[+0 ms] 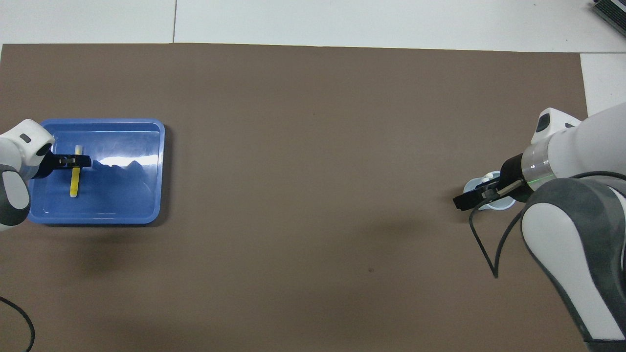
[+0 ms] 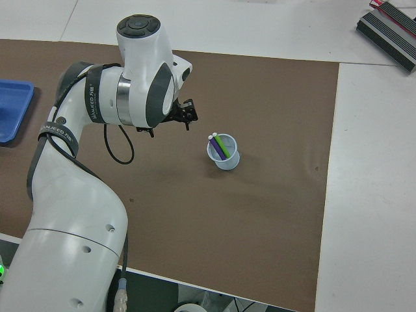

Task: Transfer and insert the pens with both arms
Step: 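Insert the purple pen into the cup and withdraw the right gripper, then grasp the yellow pen in the tray with the left gripper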

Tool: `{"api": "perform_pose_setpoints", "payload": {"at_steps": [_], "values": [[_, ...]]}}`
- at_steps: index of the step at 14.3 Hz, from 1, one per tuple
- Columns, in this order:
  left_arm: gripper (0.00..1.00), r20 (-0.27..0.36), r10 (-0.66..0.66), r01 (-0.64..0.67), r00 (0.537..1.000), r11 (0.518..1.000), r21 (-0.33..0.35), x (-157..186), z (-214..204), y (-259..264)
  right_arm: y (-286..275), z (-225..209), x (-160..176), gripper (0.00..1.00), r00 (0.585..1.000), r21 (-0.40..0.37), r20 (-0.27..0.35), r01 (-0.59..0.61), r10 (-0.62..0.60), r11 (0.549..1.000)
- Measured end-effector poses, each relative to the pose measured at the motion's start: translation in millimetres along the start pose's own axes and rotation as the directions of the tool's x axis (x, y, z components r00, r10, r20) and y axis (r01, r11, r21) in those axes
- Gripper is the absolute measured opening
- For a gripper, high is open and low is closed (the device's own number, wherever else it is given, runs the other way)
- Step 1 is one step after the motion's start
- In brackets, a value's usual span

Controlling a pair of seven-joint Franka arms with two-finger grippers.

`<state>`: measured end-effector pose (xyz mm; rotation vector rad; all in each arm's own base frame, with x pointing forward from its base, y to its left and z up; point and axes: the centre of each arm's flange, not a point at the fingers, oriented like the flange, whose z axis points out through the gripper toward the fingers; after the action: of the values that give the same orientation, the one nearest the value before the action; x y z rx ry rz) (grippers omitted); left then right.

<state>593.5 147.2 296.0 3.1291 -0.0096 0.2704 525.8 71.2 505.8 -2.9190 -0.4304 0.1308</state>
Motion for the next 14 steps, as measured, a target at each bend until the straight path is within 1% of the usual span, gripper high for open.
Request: {"api": "perform_pose_setpoints", "payload": {"at_steps": [2, 4, 5, 6, 8, 9, 10, 11, 12, 13, 14], "values": [[0.80, 0.004, 0.000, 0.000, 1.000, 1.000, -0.001, -1, 2, 0, -18, 2, 3, 1.00, 0.992, 0.049, 0.000, -0.126, 0.126, 0.991], [0.80, 0.006, -0.002, 0.002, 1.000, 1.000, -0.001, -1, 3, -1, -34, 5, 5, 1.00, 0.979, 0.072, 0.009, -0.205, 0.205, 0.976], [0.80, 0.007, -0.003, 0.003, 1.000, 1.000, -0.001, -1, 4, -1, -38, 6, 6, 1.00, 0.975, 0.078, 0.013, -0.223, 0.223, 0.972], [0.73, 0.006, -0.002, 0.002, 1.000, 1.000, -0.001, -1, 3, -1, -40, 6, 6, 1.00, 0.973, 0.080, 0.014, -0.233, 0.232, 0.969], [0.70, 0.007, -0.004, 0.004, 1.000, 1.000, -0.001, 0, 2, -2, -40, 6, 6, 1.00, 0.971, 0.080, 0.015, -0.237, 0.237, 0.968], [0.70, 0.010, -0.005, 0.005, 1.000, 1.000, -0.002, 0, 2, -3, -40, 6, 6, 1.00, 0.971, 0.080, 0.015, -0.238, 0.238, 0.968], [0.63, 0.012, -0.003, 0.003, 1.000, 1.000, -0.003, 1, 1, -2, -40, 6, 6, 1.00, 0.971, 0.080, 0.015, -0.238, 0.238, 0.968], [0.51, 0.013, -0.002, 0.002, 1.000, 1.000, -0.004, 2, 0, -2, -40, 6, 6, 1.00, 0.971, 0.080, 0.015, -0.239, 0.238, 0.968], [0.51, 0.014, -0.004, 0.004, 1.000, 1.000, -0.003, 2, -1, -3, -40, 6, 6, 1.00, 0.971, 0.080, 0.015, -0.240, 0.239, 0.968], [0.46, 0.014, -0.005, 0.005, 1.000, 1.000, -0.003, 2, -2, -4, -42, 6, 6, 1.00, 0.970, 0.080, 0.016, -0.243, 0.242, 0.967], [0.35, 0.014, -0.003, 0.003, 1.000, 1.000, -0.004, 3, -2, -3, -45, 7, 6, 1.00, 0.968, 0.079, 0.018, -0.250, 0.249, 0.965]]}}
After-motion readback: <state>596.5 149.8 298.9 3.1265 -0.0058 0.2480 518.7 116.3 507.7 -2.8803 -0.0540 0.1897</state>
